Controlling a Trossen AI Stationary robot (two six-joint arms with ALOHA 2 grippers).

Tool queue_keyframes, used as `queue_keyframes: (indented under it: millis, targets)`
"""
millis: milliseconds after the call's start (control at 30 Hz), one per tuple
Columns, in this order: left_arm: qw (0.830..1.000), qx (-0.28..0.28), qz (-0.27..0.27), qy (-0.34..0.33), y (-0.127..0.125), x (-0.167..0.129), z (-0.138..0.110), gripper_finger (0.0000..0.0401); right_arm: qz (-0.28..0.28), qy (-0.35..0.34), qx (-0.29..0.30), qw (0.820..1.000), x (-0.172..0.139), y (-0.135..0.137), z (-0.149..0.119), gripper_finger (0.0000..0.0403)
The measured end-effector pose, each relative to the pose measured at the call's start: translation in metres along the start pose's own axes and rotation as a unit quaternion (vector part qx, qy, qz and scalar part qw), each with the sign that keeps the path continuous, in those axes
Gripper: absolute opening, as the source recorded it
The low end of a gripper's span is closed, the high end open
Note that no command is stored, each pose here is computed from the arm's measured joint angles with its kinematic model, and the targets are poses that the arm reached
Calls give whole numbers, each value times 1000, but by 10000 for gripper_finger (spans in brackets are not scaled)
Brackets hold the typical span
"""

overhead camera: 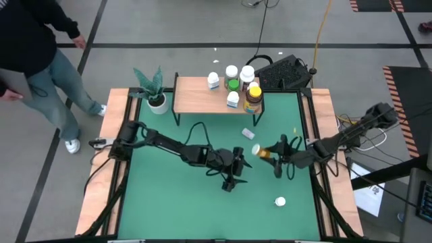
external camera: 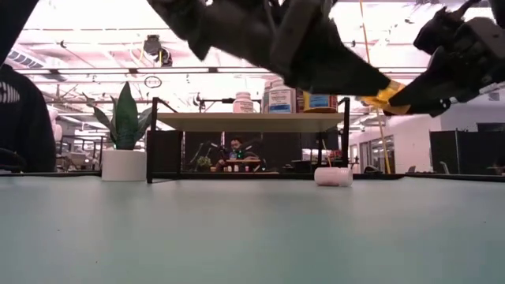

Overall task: Pick and place medicine bottles onto shelf by color
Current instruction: Put the orange pill bottle on the shelf

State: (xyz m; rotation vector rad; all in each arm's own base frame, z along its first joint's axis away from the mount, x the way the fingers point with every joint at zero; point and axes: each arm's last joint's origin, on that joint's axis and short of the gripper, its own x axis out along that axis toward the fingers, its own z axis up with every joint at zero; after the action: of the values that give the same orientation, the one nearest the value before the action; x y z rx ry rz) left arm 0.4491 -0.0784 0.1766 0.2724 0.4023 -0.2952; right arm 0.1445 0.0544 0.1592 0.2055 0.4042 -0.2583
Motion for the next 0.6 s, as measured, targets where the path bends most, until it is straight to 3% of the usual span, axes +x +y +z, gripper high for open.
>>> queue_keyframes:
  millis: [200,400,600]
  targets:
    - [1000,-2,-3,28,2,-17,12,296,10,-5,-5,1000,-1,3,0,164]
    - [994,-33,72,73,16,-21,5,296,43,-17,5,999,-1,7,5,164]
    - [994,-52,62,72,27,-23,1,296,60,-3,-17,998,2,11,1,164]
